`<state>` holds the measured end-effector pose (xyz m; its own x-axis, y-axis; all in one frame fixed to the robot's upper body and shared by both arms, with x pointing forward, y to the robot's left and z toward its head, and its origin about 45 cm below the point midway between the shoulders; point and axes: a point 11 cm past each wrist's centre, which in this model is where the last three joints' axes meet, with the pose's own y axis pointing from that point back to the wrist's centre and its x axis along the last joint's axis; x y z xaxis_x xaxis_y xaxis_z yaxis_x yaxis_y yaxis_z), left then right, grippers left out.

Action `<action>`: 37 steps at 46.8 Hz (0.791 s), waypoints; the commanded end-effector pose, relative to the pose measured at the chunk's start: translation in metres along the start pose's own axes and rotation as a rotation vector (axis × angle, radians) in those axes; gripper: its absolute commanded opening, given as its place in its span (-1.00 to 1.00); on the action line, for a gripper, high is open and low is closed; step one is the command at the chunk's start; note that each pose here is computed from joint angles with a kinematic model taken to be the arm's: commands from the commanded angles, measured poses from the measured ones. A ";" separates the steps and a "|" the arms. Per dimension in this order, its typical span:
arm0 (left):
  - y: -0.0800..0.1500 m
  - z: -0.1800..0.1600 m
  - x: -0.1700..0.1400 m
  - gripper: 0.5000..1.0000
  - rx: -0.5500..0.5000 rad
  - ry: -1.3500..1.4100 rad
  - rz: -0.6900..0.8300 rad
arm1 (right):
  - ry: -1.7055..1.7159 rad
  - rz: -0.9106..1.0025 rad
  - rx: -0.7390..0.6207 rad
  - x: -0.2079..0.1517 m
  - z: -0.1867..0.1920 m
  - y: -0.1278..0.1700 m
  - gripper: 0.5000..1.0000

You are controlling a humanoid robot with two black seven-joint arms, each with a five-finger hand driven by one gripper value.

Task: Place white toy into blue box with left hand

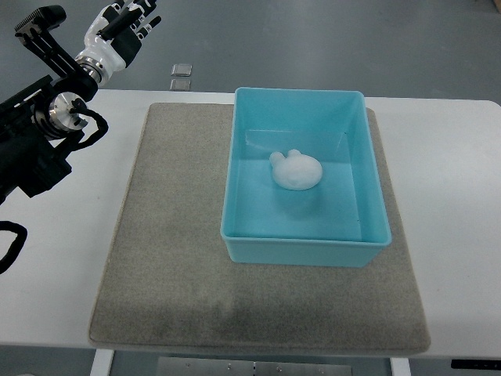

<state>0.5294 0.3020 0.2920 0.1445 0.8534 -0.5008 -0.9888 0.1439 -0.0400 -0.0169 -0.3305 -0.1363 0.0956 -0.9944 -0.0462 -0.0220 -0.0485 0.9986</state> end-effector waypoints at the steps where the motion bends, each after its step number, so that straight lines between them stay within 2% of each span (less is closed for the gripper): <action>1: 0.001 -0.002 0.001 0.97 0.003 0.004 0.002 | 0.001 -0.001 0.000 0.000 0.000 0.000 0.74; 37: 0.004 0.009 0.015 0.97 -0.020 0.001 0.043 | -0.002 -0.017 0.005 -0.005 -0.002 -0.001 0.74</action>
<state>0.5283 0.3186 0.2919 0.1027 0.8579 -0.5035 -0.9945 0.0987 -0.0348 -0.0150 -0.3248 -0.1366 0.0984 -0.9929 -0.0672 -0.0275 -0.0702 0.9972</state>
